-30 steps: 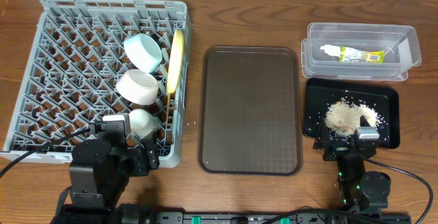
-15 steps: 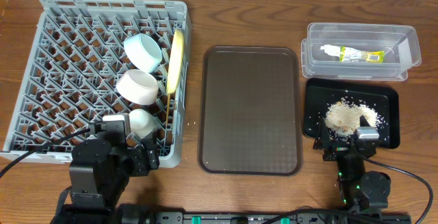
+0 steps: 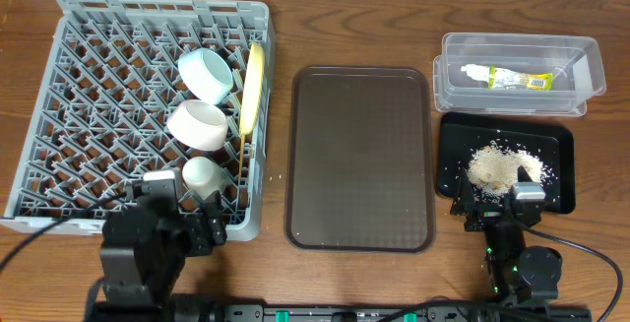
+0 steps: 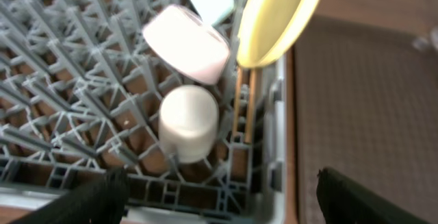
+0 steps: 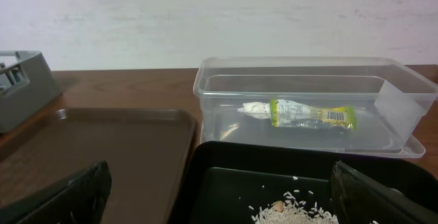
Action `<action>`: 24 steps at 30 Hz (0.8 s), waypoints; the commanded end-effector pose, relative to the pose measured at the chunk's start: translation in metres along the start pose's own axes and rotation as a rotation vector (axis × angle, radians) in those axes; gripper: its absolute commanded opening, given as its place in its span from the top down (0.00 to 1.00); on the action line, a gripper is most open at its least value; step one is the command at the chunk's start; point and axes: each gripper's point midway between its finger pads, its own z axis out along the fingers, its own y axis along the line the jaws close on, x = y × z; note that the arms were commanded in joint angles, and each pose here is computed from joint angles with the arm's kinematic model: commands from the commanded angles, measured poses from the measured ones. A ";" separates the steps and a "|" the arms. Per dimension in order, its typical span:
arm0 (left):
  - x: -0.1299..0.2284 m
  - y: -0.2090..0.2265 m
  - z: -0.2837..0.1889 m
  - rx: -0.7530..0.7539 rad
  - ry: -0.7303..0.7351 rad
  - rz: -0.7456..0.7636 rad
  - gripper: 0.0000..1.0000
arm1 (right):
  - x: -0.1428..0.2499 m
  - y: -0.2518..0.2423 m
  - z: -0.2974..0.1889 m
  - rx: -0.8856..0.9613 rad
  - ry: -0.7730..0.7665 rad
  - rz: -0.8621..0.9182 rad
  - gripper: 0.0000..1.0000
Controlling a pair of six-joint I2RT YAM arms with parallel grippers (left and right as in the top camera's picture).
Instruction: Sort waste into correct bins and load items into the dishwasher
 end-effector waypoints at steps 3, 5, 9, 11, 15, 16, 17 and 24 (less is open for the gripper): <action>0.020 0.013 0.026 -0.013 -0.134 -0.015 0.11 | 0.001 0.004 0.000 -0.018 0.001 -0.012 0.01; 0.022 0.015 0.038 -0.006 -0.201 -0.014 0.11 | 0.001 0.004 0.000 -0.018 0.001 -0.012 0.01; 0.016 0.015 0.056 0.016 -0.347 -0.006 0.11 | 0.001 0.004 0.000 -0.018 0.001 -0.012 0.01; 0.011 0.015 0.061 0.026 -0.413 -0.002 0.11 | 0.001 0.004 0.000 -0.018 0.001 -0.012 0.01; 0.000 0.014 0.068 0.041 -0.530 0.004 0.11 | 0.001 0.004 0.000 -0.018 0.001 -0.012 0.01; -0.002 0.015 0.068 0.037 -0.553 0.006 0.11 | 0.001 0.004 0.000 -0.018 0.001 -0.012 0.01; -0.004 0.015 0.069 0.035 -0.572 0.018 0.11 | 0.001 0.004 0.000 -0.018 0.001 -0.012 0.01; 0.006 0.016 0.079 0.018 -0.554 0.081 0.11 | 0.001 0.004 0.000 -0.018 0.001 -0.012 0.01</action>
